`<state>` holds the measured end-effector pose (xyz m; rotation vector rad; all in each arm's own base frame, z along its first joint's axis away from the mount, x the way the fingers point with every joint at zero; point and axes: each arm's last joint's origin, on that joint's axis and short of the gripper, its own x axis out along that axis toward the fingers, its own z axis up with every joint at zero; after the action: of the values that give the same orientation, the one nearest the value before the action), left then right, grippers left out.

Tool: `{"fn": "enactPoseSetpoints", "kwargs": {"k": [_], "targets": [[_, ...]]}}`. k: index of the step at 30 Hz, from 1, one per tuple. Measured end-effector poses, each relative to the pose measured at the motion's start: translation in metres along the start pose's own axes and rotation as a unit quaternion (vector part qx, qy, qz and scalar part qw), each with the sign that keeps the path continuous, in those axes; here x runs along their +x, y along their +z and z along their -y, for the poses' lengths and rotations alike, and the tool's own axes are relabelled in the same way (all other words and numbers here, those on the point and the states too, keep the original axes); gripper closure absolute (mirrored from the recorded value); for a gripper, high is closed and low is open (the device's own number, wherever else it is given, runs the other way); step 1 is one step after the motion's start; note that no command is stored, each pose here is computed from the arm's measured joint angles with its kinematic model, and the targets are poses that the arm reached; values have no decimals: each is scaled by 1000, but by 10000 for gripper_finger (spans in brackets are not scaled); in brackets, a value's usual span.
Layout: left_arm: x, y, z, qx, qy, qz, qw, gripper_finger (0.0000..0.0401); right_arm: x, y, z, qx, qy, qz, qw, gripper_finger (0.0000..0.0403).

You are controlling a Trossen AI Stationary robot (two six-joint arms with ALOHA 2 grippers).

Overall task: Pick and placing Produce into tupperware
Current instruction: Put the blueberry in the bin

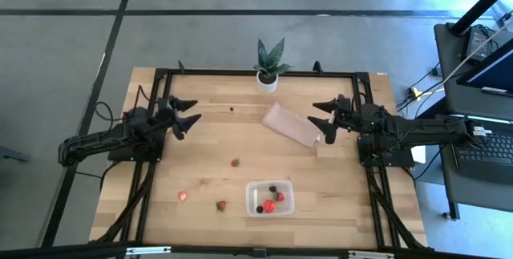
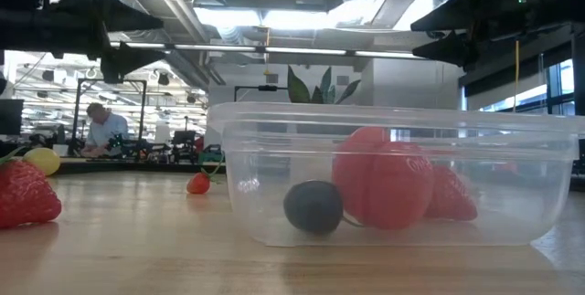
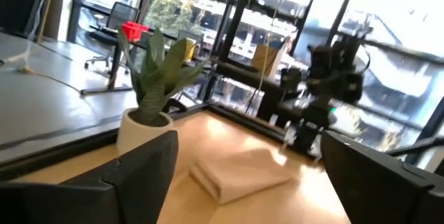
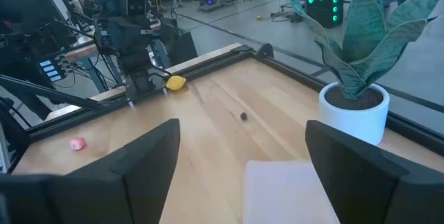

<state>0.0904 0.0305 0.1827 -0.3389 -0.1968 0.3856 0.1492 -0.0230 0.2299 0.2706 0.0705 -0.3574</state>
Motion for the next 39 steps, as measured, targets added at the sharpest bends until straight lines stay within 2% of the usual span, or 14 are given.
{"fn": "enactPoseSetpoints", "kwargs": {"k": [7,12,17,21,25,32,35,39], "targets": [[1,3,1,-42,4,10,999,79,0,0,0,-26,0,0,1000,91],[7,17,7,-39,12,-9,999,104,0,0,0,-42,0,0,999,91],[26,43,19,14,23,-40,999,119,0,0,0,-49,0,0,999,91],[50,55,25,55,54,-101,992,123,0,0,0,-52,0,0,999,91],[75,65,22,50,129,-176,975,122,0,0,0,-51,0,0,999,91],[102,85,16,14,220,-314,923,126,0,0,0,-12,0,0,1000,91],[114,94,15,11,239,-336,911,127,0,0,0,-12,0,0,1000,91],[136,105,14,5,251,-339,907,127,0,0,0,2,0,0,1000,91]]}}
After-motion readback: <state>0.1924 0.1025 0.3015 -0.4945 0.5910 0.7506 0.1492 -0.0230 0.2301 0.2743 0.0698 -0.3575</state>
